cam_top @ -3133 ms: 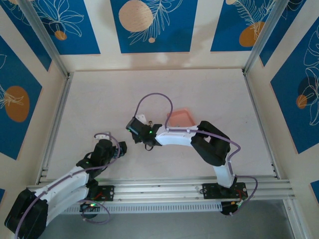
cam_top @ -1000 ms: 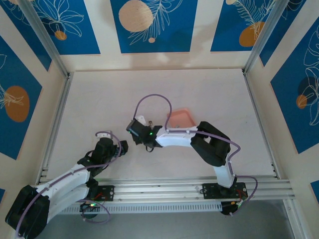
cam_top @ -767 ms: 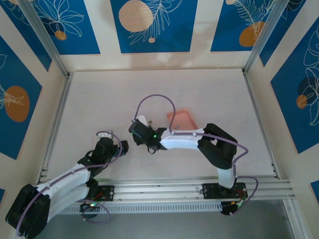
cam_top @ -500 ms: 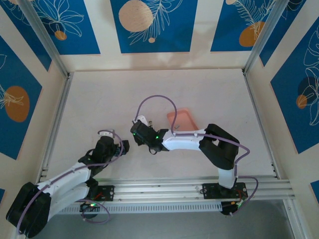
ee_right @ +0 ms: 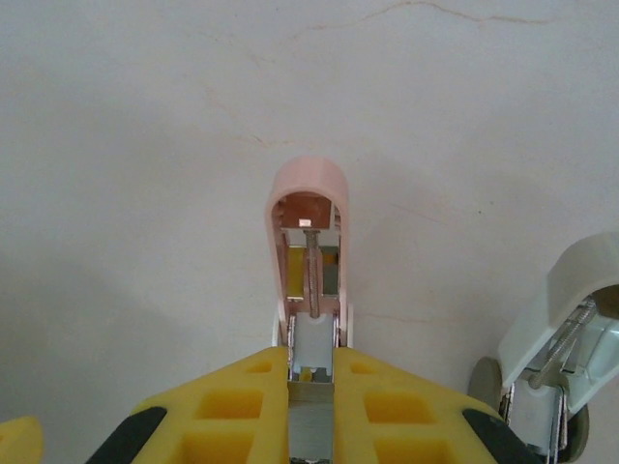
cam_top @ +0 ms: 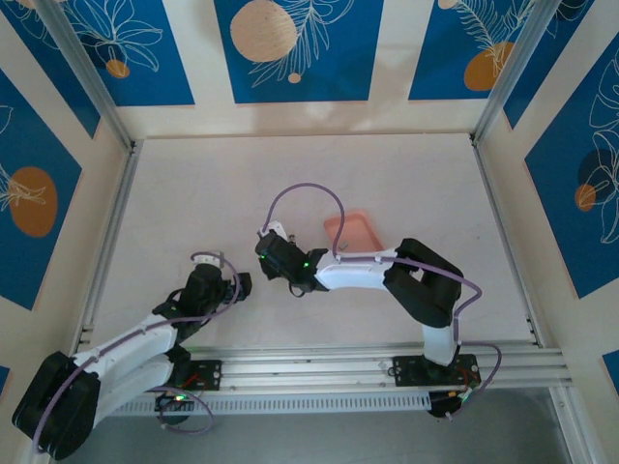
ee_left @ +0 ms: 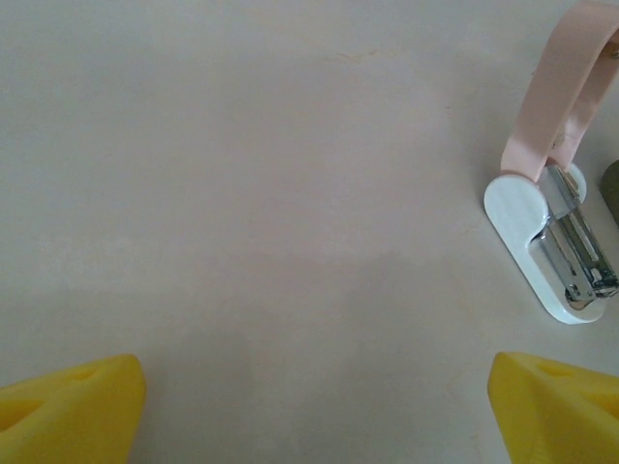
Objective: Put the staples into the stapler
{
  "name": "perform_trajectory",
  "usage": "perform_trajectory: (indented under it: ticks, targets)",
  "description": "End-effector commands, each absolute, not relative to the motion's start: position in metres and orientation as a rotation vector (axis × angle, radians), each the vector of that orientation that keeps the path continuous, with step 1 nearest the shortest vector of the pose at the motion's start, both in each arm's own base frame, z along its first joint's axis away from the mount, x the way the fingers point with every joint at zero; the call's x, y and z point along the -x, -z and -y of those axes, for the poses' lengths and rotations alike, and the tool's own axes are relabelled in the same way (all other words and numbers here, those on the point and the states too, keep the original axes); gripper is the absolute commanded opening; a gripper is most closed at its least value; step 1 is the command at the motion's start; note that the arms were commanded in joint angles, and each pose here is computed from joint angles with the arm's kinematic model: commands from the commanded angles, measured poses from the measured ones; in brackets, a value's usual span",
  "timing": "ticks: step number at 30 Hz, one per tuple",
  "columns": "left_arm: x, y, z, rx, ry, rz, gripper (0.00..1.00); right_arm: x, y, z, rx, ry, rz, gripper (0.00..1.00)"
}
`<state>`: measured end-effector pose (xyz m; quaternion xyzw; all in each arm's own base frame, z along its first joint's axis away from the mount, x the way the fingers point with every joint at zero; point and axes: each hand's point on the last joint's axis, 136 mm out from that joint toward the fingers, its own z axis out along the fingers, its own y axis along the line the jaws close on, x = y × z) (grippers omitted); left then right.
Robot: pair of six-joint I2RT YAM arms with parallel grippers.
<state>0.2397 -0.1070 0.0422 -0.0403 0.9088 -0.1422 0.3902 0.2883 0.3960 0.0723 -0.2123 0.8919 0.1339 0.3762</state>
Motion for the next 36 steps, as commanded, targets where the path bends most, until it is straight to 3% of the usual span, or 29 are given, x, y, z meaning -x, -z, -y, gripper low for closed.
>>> perform_trajectory:
  ticks: [1, 25, 36]
  targets:
    - [-0.247, -0.053, 0.112, 0.098, 0.394, -2.283, 0.91, -0.289, -0.062, -0.398, 0.548, -0.35, -2.297, 0.15]
    - [-0.245, -0.055, 0.126, 0.039, 0.482, -2.267, 0.91, -0.289, -0.045, -0.397, 0.543, -0.347, -2.356, 0.15]
    - [-0.244, -0.055, 0.126, 0.037, 0.482, -2.269, 0.91, -0.287, -0.062, -0.399, 0.537, -0.365, -2.31, 0.15]
